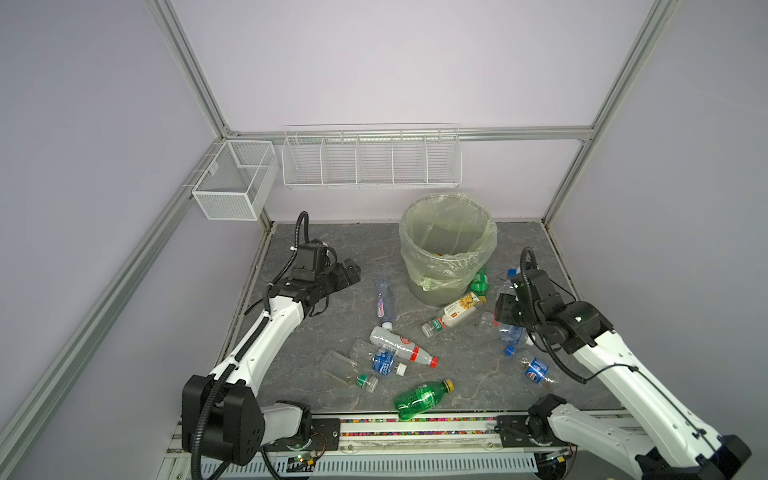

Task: Throw the plastic bottles in the bin
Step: 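Lift the blue-capped bottle with the right gripper over the bin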

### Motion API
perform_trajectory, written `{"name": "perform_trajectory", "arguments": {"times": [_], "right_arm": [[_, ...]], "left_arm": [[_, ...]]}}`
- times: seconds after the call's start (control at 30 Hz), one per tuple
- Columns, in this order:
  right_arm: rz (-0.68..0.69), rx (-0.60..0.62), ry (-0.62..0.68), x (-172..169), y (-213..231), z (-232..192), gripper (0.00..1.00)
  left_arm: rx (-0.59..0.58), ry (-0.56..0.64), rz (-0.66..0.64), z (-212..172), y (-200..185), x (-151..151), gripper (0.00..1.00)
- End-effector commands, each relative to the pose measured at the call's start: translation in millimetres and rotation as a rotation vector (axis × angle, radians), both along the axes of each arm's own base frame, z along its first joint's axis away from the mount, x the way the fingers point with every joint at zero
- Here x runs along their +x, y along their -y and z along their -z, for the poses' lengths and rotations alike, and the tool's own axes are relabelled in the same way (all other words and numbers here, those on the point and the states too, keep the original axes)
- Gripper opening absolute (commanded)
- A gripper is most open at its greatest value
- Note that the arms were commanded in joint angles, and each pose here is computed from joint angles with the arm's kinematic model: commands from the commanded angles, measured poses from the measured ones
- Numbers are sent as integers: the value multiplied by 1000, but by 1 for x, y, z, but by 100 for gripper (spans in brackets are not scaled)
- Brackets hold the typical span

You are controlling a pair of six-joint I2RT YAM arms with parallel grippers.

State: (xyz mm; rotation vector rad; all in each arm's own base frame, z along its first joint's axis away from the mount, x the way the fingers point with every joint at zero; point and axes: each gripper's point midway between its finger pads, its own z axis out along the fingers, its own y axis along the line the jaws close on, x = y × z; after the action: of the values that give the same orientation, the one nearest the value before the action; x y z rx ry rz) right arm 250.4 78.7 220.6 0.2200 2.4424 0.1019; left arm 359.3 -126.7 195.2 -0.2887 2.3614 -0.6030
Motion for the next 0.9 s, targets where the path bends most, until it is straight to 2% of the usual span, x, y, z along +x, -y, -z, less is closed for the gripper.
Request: {"name": "perform_trajectory", "arguments": {"times": [0.0,0.5,0.87], "right_arm": [[-33,-13,41,6,0,-21,62],[-89,30,200,32,-15,-92,63],[-163,139,345,57,-44,-152,64]], "left_arm": [[9,-5,0,4,-2,1,99],[-3,-11,-18,8,-3,7,99],[-8,-26,-39,10,-3,15,99]]}}
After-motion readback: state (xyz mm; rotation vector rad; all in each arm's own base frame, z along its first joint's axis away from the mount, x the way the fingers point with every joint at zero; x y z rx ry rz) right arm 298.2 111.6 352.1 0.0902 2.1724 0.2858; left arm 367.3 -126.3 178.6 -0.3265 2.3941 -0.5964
